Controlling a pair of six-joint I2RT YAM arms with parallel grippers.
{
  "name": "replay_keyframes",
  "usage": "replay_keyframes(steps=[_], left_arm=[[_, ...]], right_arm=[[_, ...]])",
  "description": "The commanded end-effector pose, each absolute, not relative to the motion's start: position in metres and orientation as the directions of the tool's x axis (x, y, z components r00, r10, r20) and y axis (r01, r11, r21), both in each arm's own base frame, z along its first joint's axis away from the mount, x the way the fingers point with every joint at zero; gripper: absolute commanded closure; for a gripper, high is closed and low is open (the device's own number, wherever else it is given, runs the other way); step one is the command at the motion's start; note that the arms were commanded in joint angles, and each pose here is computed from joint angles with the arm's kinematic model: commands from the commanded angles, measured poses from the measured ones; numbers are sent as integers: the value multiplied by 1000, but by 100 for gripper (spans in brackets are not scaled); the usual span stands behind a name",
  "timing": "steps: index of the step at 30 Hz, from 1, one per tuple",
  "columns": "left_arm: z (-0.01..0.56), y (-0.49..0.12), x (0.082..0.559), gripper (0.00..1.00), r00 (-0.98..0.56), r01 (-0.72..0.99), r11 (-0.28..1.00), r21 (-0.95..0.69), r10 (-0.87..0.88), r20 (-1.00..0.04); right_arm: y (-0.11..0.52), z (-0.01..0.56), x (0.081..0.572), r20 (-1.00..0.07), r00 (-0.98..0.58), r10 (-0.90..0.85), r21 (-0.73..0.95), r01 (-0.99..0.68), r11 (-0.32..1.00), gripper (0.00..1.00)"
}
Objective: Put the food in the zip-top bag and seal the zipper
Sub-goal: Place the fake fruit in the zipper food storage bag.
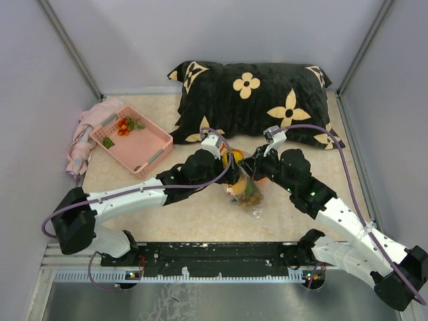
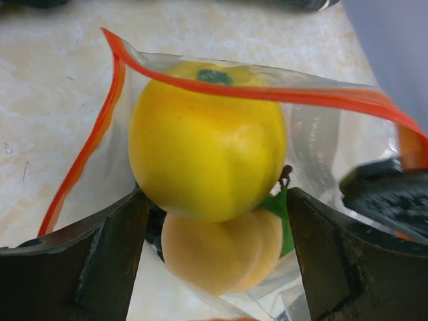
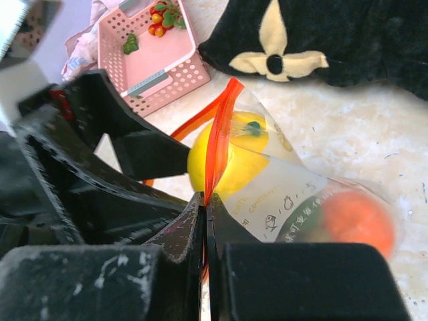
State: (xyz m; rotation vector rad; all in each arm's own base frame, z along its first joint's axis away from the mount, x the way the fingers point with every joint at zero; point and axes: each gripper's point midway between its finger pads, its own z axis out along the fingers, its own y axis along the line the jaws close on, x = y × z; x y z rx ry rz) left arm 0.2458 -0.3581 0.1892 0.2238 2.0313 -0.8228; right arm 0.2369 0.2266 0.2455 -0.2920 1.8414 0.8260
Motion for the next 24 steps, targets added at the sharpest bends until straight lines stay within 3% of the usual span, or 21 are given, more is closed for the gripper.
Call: replay_keyframes(steps=[1,13,24], left_arm=[[188,-371,258,11,-546,452,779,-434,-143,-826],[229,-338,249,0,-488,456,792,-407,-160,-858],[218,-296,228,2,-528,428,837,-341,-74,-846]], right_arm=[[236,277,238,-904,-361,230,415,-610,675,100],[220,279,242,-914,-324,245,395,-564,725,100],[218,282,244,-910,-315,270,407,-552,728,100]])
